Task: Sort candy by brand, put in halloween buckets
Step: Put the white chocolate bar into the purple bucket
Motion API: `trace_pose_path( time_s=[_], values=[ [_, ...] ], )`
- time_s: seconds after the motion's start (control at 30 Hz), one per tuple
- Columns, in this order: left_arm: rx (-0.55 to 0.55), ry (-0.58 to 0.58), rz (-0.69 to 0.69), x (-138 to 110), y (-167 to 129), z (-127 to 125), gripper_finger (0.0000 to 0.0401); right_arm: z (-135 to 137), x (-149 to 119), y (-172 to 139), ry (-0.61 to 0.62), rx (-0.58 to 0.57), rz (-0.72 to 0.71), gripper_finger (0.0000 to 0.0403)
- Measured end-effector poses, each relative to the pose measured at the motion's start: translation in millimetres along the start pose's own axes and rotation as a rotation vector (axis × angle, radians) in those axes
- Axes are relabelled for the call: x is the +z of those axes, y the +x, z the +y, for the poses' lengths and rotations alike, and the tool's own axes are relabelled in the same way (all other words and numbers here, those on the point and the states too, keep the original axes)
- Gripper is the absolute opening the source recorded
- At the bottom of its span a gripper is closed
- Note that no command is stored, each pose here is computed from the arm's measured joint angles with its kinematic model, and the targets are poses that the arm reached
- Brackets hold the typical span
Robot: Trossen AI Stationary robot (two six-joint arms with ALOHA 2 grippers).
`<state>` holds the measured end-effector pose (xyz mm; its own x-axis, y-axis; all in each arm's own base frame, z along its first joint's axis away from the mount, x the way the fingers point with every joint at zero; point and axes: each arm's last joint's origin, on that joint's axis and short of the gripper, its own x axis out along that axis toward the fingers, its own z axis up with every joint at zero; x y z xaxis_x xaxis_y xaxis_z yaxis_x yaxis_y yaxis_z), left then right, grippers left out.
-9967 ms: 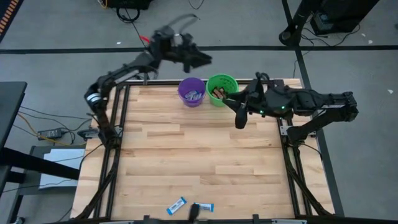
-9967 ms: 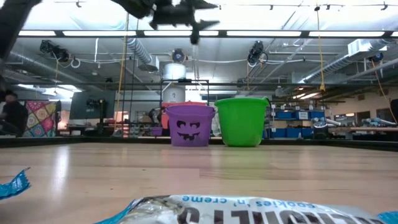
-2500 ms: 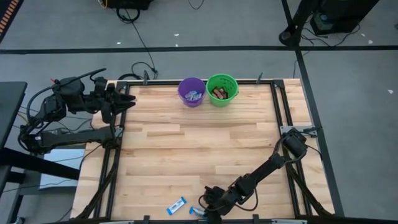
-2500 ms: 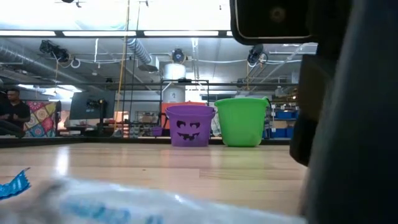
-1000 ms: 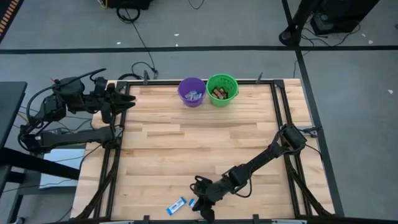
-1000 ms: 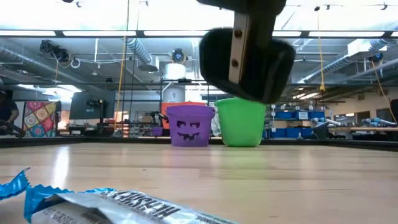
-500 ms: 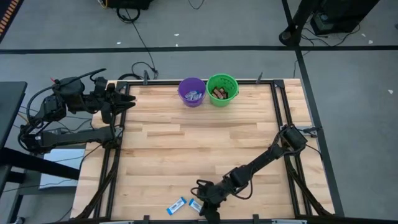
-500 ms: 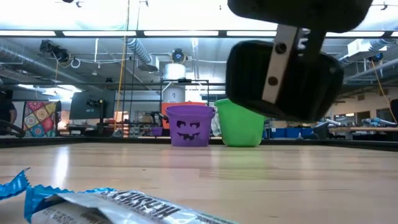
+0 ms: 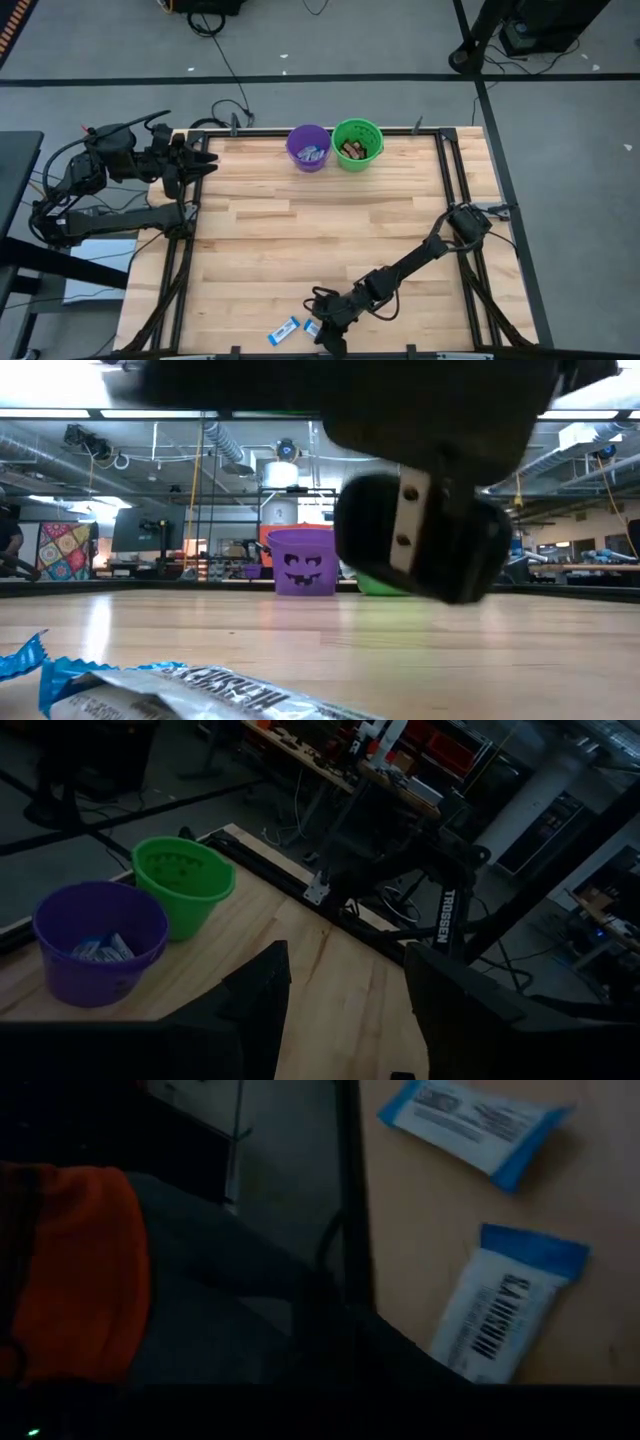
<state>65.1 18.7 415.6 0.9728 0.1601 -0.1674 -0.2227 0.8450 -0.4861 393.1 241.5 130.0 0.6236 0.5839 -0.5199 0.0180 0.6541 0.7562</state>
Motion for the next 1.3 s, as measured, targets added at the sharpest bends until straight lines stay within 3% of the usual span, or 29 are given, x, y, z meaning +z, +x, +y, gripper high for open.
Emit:
trace_pose_path(
  time_s=[0.3, 0.7, 0.9, 1.3],
  values=[
    [0.004, -0.001, -0.002, 0.0, 0.0, 0.1, 0.0202, -9.5, -14.4, 0.4, 0.014, -0.147, 0.053, 0.0003],
    [0.005, -0.001, -0.004, 0.2, 0.0, 0.1, 0.0202, -7.2, -21.0, 25.1, 0.084, -0.023, 0.044, 0.0004],
    [0.003, 0.000, -0.007, 0.5, 0.0, -0.1, 0.0202, -8.2, -17.4, 23.4, 0.065, -0.127, -0.008, 0.0004],
    [-0.004, -0.014, -0.017, 1.5, 0.0, -0.6, 0.0202, -21.9, -21.9, 20.0, 0.081, -0.262, 0.054, 0.0004]
  ],
)
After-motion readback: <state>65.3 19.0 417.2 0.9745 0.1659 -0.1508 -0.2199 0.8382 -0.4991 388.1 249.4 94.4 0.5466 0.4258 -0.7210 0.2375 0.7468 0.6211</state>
